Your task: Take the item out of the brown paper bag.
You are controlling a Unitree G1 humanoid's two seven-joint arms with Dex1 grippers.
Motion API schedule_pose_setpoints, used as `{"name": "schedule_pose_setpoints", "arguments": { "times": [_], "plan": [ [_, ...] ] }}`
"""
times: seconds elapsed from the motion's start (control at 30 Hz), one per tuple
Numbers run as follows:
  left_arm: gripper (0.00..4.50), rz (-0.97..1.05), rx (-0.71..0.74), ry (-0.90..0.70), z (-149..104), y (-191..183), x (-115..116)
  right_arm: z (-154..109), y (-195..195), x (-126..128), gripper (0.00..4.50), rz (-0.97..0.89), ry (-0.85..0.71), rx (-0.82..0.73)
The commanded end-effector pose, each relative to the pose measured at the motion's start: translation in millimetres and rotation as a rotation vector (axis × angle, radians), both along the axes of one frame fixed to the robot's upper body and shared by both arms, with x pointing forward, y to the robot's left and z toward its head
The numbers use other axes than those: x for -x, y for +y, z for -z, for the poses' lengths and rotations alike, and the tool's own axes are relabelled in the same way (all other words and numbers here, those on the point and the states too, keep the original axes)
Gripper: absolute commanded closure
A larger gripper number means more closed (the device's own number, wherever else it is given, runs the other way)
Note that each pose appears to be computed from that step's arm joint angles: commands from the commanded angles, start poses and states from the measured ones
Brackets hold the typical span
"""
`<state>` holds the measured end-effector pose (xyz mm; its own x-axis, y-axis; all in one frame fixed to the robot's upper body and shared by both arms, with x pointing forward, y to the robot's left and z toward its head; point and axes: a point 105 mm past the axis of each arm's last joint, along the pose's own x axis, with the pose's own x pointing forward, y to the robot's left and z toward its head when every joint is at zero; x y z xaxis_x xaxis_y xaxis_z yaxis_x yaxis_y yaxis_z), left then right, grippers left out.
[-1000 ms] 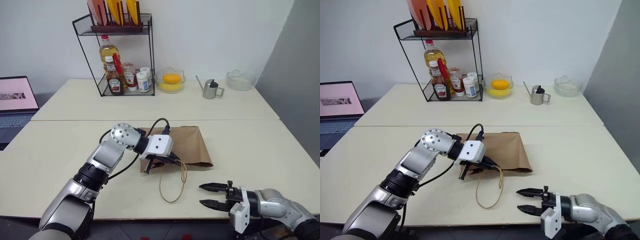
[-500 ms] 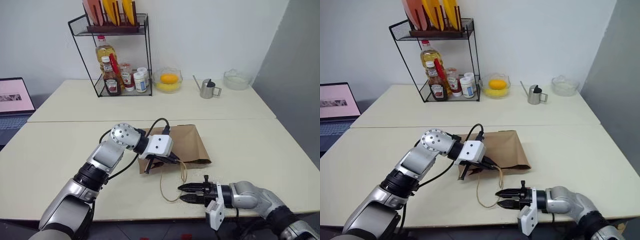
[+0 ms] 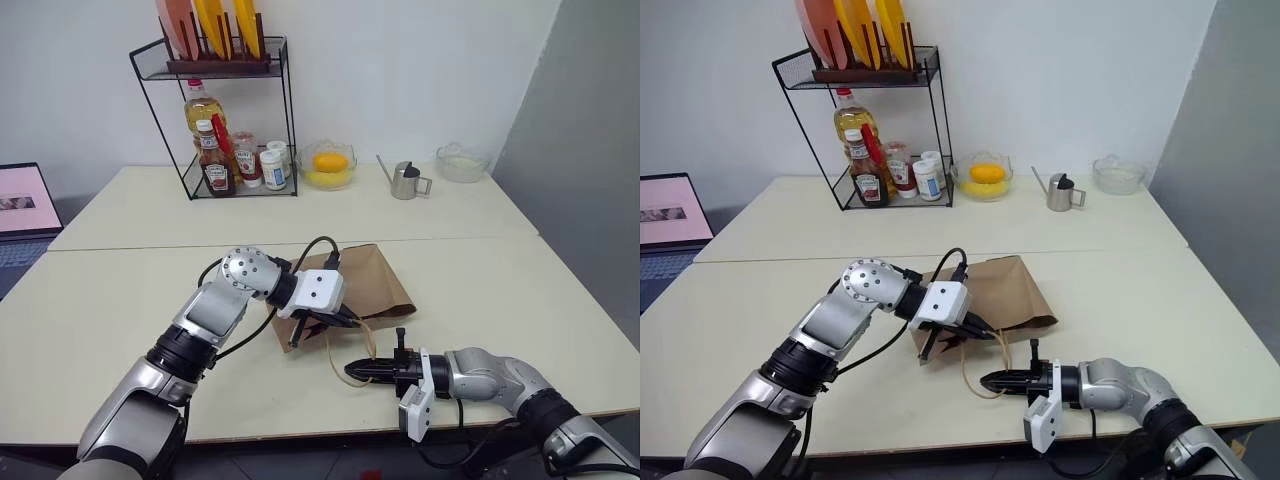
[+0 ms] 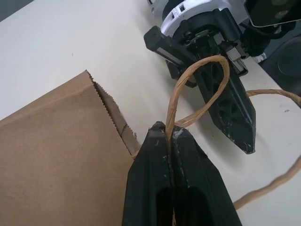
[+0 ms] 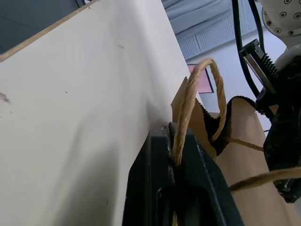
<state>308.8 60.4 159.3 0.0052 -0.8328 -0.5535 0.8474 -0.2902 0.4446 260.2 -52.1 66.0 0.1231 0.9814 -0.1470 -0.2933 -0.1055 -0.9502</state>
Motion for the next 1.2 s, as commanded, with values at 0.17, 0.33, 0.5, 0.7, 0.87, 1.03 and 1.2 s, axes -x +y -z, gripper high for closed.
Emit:
{"name": "schedule_pose_setpoints", "arguments": {
  "times": [0.17, 0.33, 0.5, 0.7, 0.87, 1.03, 1.2],
  "plan": [
    [4.50, -0.271, 0.283, 0.006, -83.1, -6.0, -48.4, 45.1, -7.6, -1.8, 4.47, 0.112, 0.169, 0.151],
    [4.50, -0.393, 0.406, -0.010, -126.0, 4.4, -71.0, 49.8, 0.3, -1.5, 4.47, 0.128, 0.215, 0.154],
    [4.50, -0.491, 0.435, -0.106, -139.5, 19.8, -90.7, 48.4, 8.1, -3.6, 4.47, 0.139, 0.239, 0.145],
    [4.50, -0.501, 0.493, -0.140, -157.5, 20.9, -96.5, 31.7, 22.6, -10.4, 4.47, 0.205, 0.412, 0.104],
    [4.50, -0.419, 0.470, -0.096, -152.8, 13.5, -82.7, 6.3, 15.6, -9.1, 3.50, 0.265, 0.635, 0.062],
    [4.50, -0.409, 0.451, -0.054, -140.2, 16.0, -75.0, -48.4, -13.5, -7.1, 1.83, 0.330, 0.765, -0.036],
    [4.50, -0.411, 0.460, -0.032, -135.5, 16.4, -70.1, -87.8, -29.0, 5.0, 1.83, 0.376, 0.727, -0.036]
  ]
}}
